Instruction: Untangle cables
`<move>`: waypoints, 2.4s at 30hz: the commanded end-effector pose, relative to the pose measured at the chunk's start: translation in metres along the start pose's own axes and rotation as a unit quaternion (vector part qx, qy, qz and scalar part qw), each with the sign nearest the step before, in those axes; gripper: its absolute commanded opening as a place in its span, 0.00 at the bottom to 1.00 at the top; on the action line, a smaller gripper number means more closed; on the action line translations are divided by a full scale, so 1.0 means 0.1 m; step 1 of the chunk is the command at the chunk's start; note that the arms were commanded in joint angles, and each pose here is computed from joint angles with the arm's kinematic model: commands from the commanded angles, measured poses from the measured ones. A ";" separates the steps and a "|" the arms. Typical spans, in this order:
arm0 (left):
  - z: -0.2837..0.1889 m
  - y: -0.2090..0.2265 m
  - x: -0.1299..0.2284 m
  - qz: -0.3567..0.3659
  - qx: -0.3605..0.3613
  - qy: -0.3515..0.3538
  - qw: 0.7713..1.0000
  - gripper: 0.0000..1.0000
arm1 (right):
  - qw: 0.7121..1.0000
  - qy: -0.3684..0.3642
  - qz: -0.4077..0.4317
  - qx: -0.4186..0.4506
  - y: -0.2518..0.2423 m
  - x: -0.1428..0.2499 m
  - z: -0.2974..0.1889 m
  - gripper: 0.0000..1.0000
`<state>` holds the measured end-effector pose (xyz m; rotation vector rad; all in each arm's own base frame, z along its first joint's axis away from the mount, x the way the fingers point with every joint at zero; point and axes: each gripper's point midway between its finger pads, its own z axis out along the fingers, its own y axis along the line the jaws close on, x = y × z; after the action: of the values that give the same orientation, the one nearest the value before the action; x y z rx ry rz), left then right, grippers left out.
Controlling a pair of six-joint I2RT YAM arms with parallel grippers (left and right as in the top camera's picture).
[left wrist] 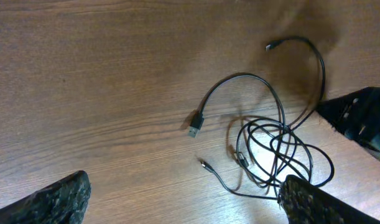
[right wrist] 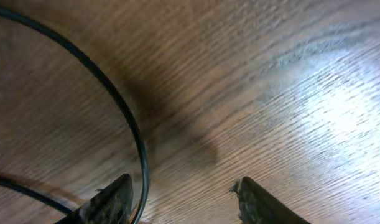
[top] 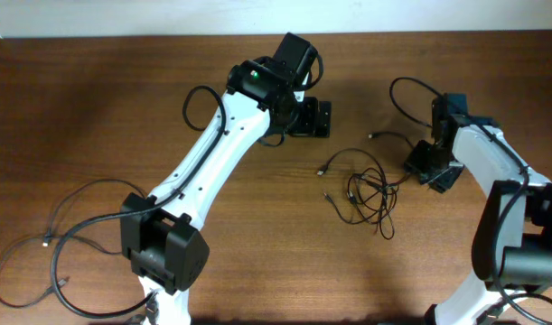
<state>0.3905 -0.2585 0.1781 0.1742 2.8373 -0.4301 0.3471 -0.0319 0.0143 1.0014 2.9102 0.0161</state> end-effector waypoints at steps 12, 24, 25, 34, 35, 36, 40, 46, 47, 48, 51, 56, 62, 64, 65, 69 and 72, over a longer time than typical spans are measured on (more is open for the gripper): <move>0.04 0.01 0.00 0.004 -0.005 0.002 1.000 0.99 | 0.998 -0.015 -0.002 -0.056 0.11 0.10 0.41 0.21; 0.04 0.01 0.00 0.004 -0.005 0.002 1.000 0.99 | 0.905 -0.197 -0.227 -0.301 0.82 0.04 -2.44 0.04; 0.04 0.01 0.00 0.004 -0.005 0.002 1.000 0.99 | 0.900 -0.210 -0.229 -0.305 0.77 0.11 -2.58 0.04; -0.07 -1.05 0.25 0.210 0.218 0.012 0.953 0.99 | 0.873 -0.273 -0.227 -0.335 0.59 0.40 -3.16 0.04; -0.02 -1.15 0.19 0.145 0.226 0.014 0.963 0.99 | 0.870 -0.263 -0.232 -0.346 0.62 0.45 -3.17 0.04; 0.10 -1.31 0.21 0.107 0.251 0.033 0.961 0.99 | 0.868 -0.261 -0.234 -0.352 0.63 0.47 -3.18 0.04; 0.78 -1.45 0.45 0.074 0.284 0.115 0.949 0.99 | 0.858 -0.280 -0.239 -0.357 0.58 0.54 -3.31 0.04; 1.56 -0.74 0.51 0.092 0.003 0.064 0.994 0.45 | 0.828 -0.355 -0.243 -0.359 0.41 0.68 -3.71 0.04; 1.53 -0.38 0.45 0.091 -0.085 0.050 0.991 0.35 | 0.828 -0.382 -0.230 -0.339 0.33 0.62 -3.77 0.04; 1.41 0.09 0.38 0.086 -0.194 0.038 0.977 0.22 | 0.831 -0.402 -0.216 -0.319 0.24 0.57 -3.80 0.04; 0.92 1.25 0.28 -0.028 -0.376 0.042 0.925 0.00 | 0.859 -0.431 -0.109 -0.254 -0.09 0.36 -3.77 0.04; 0.65 2.00 0.31 -0.218 -0.378 0.077 0.896 0.00 | 0.935 -0.320 0.053 -0.142 -0.55 0.40 -3.07 0.04; 0.24 1.01 -0.35 -0.151 -0.052 0.076 0.984 0.00 | 0.937 -0.061 -0.176 -0.294 0.50 0.74 -2.38 0.61; 0.06 0.57 -0.44 -0.087 0.087 0.082 0.989 0.00 | 0.907 -0.022 -0.225 -0.354 0.72 0.83 -2.37 0.61; -0.06 0.37 -0.45 -0.045 0.167 0.085 0.981 0.00 | 0.884 -0.006 -0.250 -0.396 0.85 0.88 -2.40 0.62; -0.23 0.07 -0.43 -0.011 0.273 0.091 0.958 0.00 | 0.857 -0.009 -0.264 -0.442 1.26 0.88 -2.47 0.64; -0.47 -0.23 -0.45 -0.009 0.380 0.096 0.920 0.00 | 0.862 -0.043 -0.268 -0.428 1.64 0.93 -2.45 0.64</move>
<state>0.4263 -0.2497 0.1962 0.2438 2.8663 -1.2743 0.3553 0.1431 0.2621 0.0045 2.4795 1.1075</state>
